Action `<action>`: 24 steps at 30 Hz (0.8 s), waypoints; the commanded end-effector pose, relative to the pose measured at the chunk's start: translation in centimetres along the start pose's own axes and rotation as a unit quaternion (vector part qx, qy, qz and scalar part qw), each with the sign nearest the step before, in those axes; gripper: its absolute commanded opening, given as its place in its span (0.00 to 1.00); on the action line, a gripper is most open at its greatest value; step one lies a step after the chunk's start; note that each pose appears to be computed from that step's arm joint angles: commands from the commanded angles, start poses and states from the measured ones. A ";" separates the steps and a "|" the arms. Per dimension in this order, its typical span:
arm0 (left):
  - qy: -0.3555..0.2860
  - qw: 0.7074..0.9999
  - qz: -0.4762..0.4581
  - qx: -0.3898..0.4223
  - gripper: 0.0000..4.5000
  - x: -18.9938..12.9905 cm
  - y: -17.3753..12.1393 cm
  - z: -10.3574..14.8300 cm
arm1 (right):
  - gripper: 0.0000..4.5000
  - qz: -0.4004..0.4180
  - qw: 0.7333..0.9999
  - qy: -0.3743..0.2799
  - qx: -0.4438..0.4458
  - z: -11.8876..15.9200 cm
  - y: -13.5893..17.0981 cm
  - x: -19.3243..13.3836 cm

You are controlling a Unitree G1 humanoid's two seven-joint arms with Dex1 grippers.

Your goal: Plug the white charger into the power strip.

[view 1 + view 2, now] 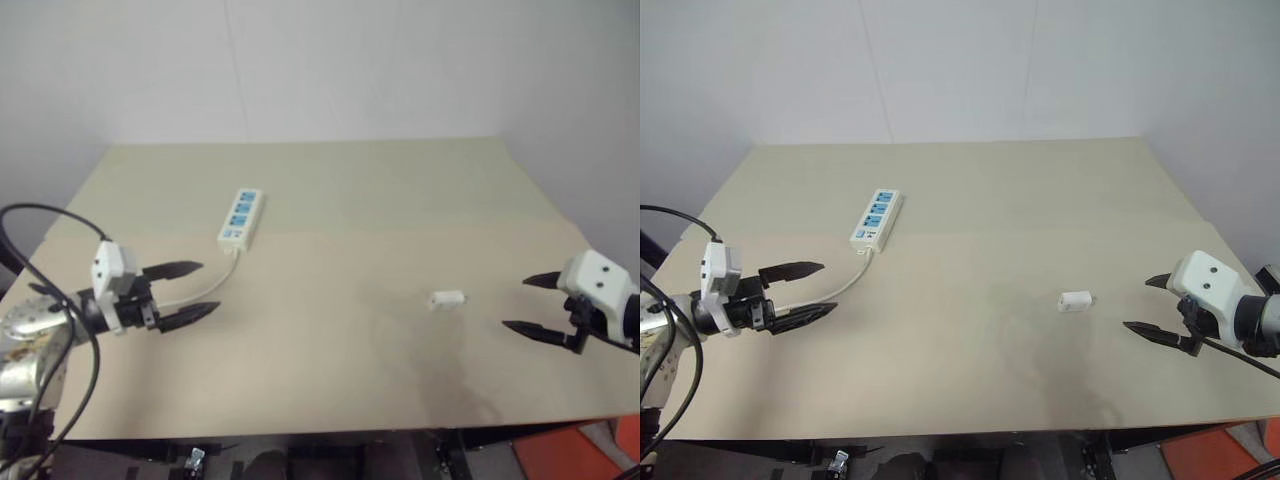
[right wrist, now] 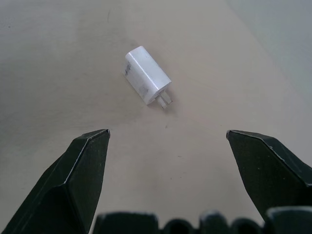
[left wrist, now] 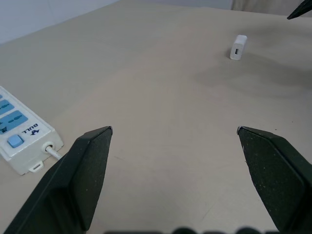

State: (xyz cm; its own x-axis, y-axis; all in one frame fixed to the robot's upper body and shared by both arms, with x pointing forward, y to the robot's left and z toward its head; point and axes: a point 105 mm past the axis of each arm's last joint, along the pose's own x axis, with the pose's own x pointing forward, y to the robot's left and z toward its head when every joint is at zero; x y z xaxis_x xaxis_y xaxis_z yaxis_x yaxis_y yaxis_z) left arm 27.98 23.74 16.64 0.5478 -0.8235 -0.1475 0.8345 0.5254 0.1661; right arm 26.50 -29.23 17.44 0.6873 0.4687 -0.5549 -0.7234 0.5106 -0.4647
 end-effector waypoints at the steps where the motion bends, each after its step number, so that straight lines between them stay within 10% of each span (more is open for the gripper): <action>1: -0.013 0.999 0.012 0.030 1.00 -0.5 0.2 1.2 | 1.00 -0.018 0.999 -0.013 -0.027 1.4 -1.1 -1.1; 9: -0.017 0.999 0.025 0.029 1.00 -0.6 0.2 1.2 | 1.00 -0.014 1.000 -0.018 -0.021 1.4 -1.0 -1.0; 24: -0.085 0.937 0.337 -0.014 1.00 5.8 10.1 -0.2 | 1.00 -0.054 0.978 -0.198 0.019 9.4 0.0 5.2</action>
State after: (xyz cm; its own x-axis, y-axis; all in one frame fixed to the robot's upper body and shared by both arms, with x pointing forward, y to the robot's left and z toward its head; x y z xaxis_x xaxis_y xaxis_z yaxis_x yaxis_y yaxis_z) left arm 38.63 23.64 15.97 0.9098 -0.4050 0.0907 0.3937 0.9113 0.1205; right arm 30.84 -21.29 19.99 0.7399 0.6332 -0.2272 -0.6569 0.6072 -0.4470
